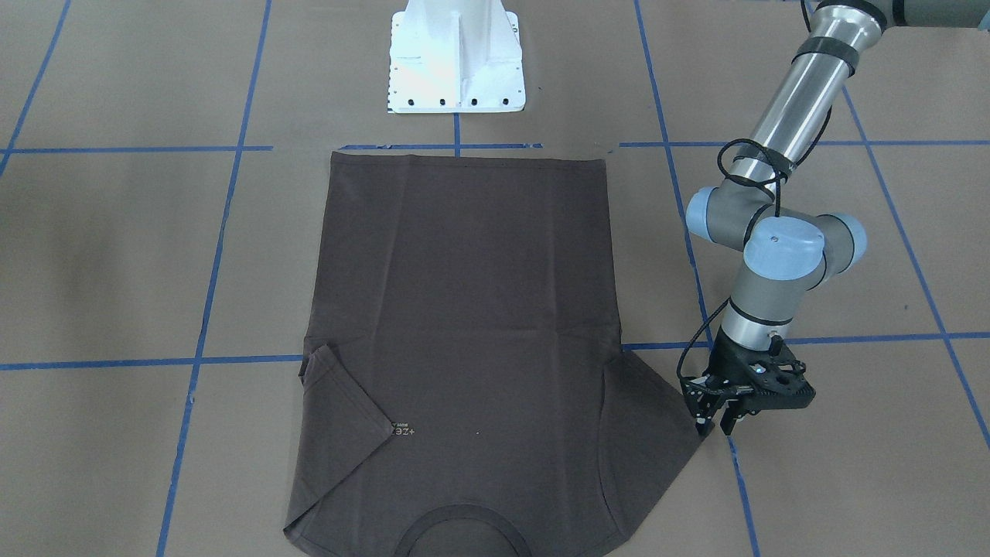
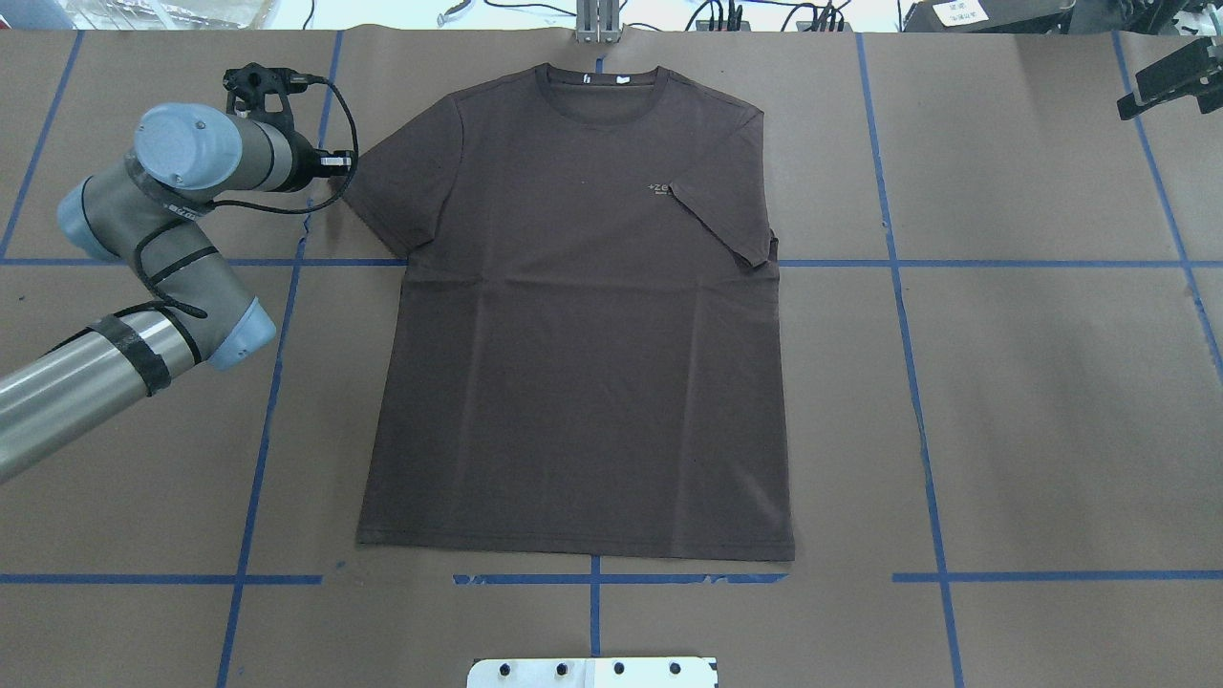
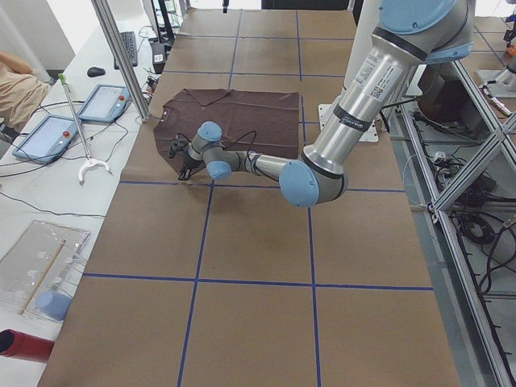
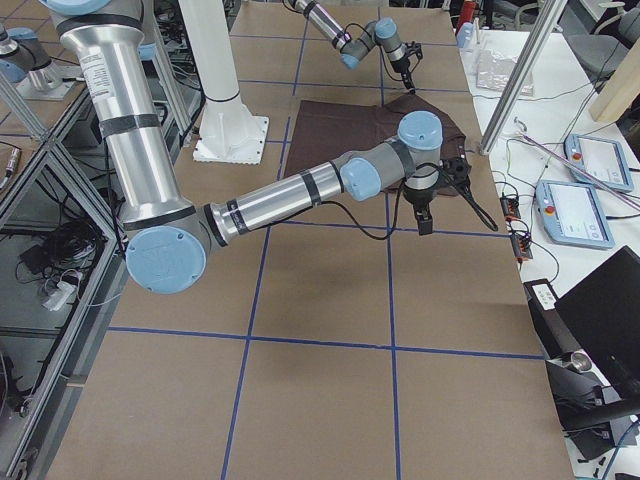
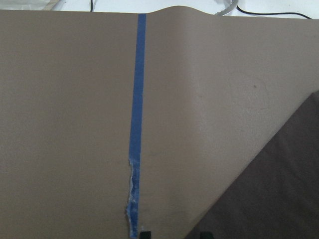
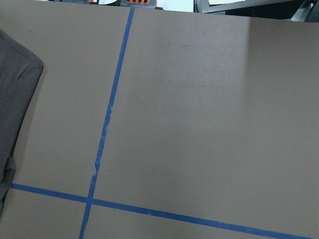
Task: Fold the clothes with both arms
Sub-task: 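Release the sleeve and withdraw the right gripper while the left arm approaches, then grasp the other sleeve and fold it inward with the left gripper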
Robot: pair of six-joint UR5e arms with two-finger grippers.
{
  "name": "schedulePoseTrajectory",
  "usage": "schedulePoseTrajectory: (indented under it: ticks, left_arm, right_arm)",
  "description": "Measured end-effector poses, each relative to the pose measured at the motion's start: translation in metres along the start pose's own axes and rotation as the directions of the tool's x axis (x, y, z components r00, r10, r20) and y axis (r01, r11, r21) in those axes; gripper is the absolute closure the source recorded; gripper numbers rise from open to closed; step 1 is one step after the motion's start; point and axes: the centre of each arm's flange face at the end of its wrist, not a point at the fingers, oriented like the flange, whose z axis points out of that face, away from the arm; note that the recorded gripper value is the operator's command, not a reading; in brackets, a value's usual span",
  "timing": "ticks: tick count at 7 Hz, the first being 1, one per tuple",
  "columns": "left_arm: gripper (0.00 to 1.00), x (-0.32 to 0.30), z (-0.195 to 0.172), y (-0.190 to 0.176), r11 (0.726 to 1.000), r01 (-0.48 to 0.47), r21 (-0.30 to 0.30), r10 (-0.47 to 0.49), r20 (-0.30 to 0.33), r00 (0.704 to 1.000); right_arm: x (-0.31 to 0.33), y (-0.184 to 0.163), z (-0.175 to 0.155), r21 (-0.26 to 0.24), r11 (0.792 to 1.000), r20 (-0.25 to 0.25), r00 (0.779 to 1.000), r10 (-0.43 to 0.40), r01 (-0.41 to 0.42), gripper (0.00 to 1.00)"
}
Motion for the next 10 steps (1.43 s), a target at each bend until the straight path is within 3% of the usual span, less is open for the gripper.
schedulePoseTrajectory:
  ticks: [1,3,7,10]
  left_arm:
    - [0.61,0.0,0.001,0.002,1.0,-0.002,-0.003,0.002,0.0,1.0]
    - [0.99,0.0,0.001,0.004,1.0,-0.004,-0.005,0.004,0.0,1.0]
    - [1.0,0.011,-0.005,0.002,1.0,-0.005,0.002,0.005,-0.018,1.0]
    - [1.0,0.101,-0.051,-0.026,0.999,0.049,-0.022,-0.05,-0.024,0.998]
  right_arm:
    - [0.0,0.0,0.0,0.0,1.0,0.0,1.0,0.0,0.0,0.0]
    - [0.0,0.0,0.0,0.0,1.0,-0.002,1.0,0.0,0.0,0.0]
    - [0.002,0.001,0.001,-0.001,1.0,-0.003,1.0,0.002,-0.002,0.0]
    - [0.002,0.001,0.001,-0.002,1.0,-0.003,1.0,0.003,-0.003,0.0]
